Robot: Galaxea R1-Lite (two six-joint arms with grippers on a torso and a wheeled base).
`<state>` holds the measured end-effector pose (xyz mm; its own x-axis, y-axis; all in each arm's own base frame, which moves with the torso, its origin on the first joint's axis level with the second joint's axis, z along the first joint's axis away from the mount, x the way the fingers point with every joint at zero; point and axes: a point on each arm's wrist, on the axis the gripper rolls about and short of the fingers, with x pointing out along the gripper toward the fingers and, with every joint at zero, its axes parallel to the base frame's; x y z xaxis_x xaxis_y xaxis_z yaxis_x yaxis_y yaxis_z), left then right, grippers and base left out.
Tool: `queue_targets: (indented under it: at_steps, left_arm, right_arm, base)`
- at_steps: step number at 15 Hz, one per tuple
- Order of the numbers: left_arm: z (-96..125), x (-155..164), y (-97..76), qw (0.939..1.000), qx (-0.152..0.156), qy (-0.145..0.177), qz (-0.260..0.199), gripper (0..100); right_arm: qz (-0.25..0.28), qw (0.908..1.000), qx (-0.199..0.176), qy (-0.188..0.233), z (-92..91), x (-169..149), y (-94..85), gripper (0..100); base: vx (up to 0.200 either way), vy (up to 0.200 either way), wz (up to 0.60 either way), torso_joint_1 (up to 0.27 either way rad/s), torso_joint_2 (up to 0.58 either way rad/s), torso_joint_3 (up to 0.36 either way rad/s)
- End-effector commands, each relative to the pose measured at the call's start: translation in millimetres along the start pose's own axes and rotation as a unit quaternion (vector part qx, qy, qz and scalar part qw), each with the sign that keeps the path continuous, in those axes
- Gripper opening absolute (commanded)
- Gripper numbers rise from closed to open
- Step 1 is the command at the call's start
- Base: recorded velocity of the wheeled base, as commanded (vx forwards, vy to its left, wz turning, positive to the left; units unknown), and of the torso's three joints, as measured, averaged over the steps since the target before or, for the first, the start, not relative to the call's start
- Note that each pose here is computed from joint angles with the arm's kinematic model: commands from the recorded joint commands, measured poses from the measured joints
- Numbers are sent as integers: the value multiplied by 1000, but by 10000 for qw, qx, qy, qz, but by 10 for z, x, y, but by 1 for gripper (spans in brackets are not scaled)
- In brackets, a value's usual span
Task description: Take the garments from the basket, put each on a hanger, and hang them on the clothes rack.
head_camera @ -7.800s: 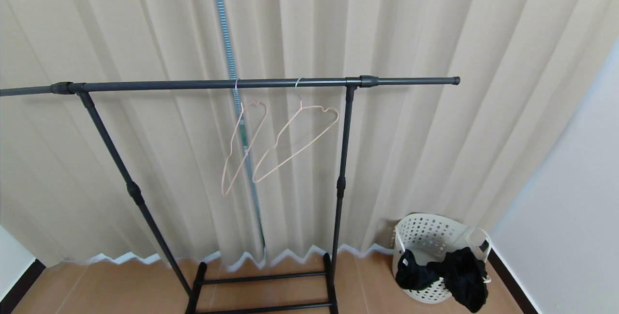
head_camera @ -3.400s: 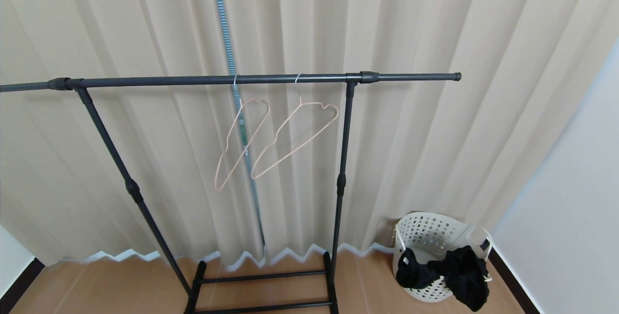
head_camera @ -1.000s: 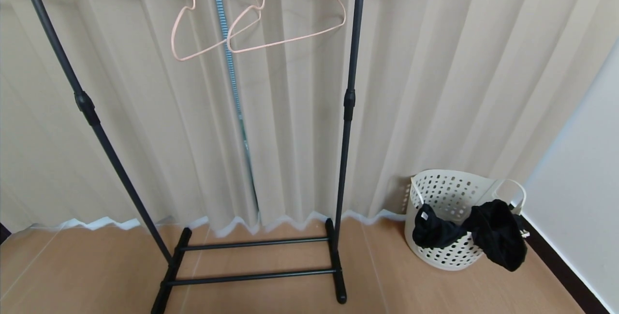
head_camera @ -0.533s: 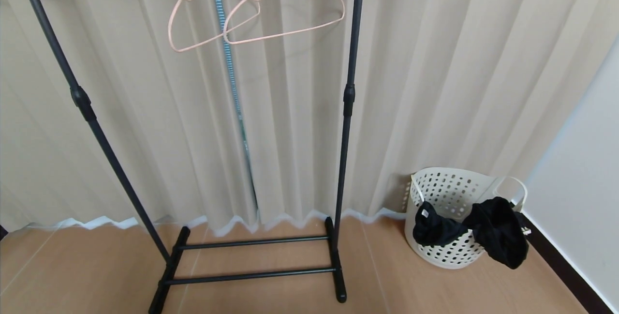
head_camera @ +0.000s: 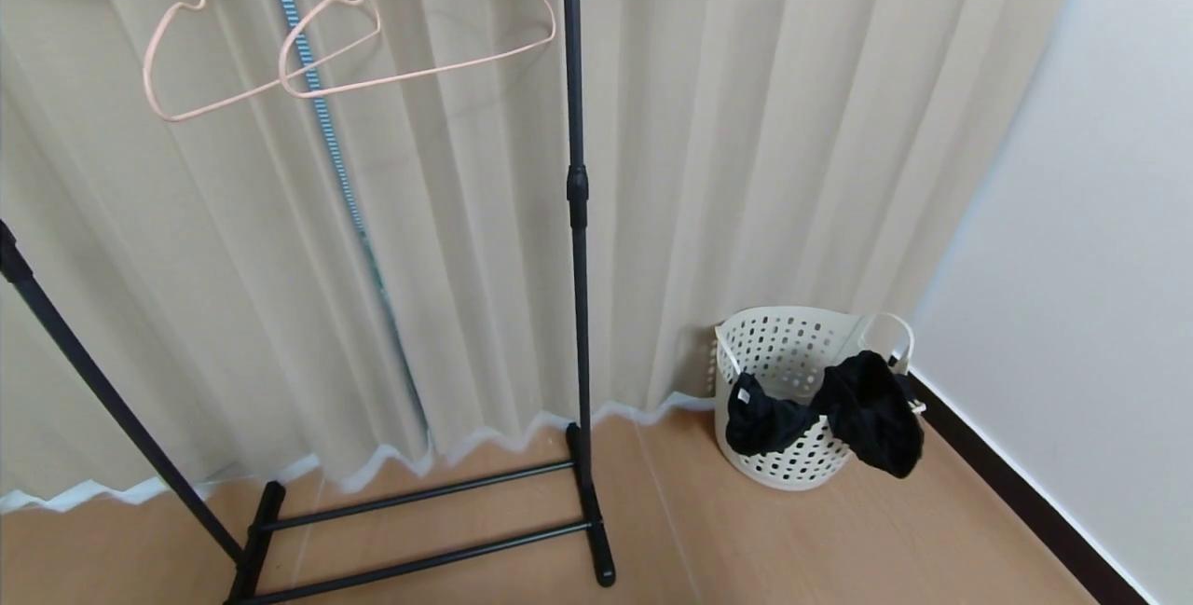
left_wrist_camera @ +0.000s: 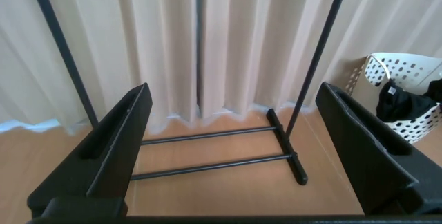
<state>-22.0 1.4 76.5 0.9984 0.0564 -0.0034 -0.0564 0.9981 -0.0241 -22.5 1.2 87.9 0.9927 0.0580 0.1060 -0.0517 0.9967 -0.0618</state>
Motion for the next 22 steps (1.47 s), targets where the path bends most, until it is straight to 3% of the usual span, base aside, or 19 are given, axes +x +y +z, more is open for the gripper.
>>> queue_targets:
  at_steps: [1, 4, 7, 12, 22]
  left_arm:
    - [1, 1, 0, 10000, -1, 6, 2, 100]
    - [1, 1, 0, 10000, -1, 6, 2, 100]
    - [1, 1, 0, 10000, -1, 6, 2, 100]
    - [-1, 1, 0, 10000, -1, 14, 2, 100]
    - [-1, 1, 0, 10000, -8, 14, 2, 100]
  right_arm:
    - [1, 10000, -3, 3, -1, 0, 0, 100]
    - [-6, 10000, 5, 3, -1, 0, 0, 100]
    - [1, 10000, 6, 3, -1, 0, -1, 100]
    - [1, 10000, 6, 3, -1, 0, -1, 100]
    - [1, 10000, 6, 3, -1, 0, -1, 100]
  base:
    - [0, -200, 0, 2, -2, -2]
    - [0, -200, 0, 2, 9, 5]
    - [200, -200, 0, -1, 5, 4]
    - [200, 0, -360, 0, 5, 2]
    - [200, 0, 0, 2, 3, 2]
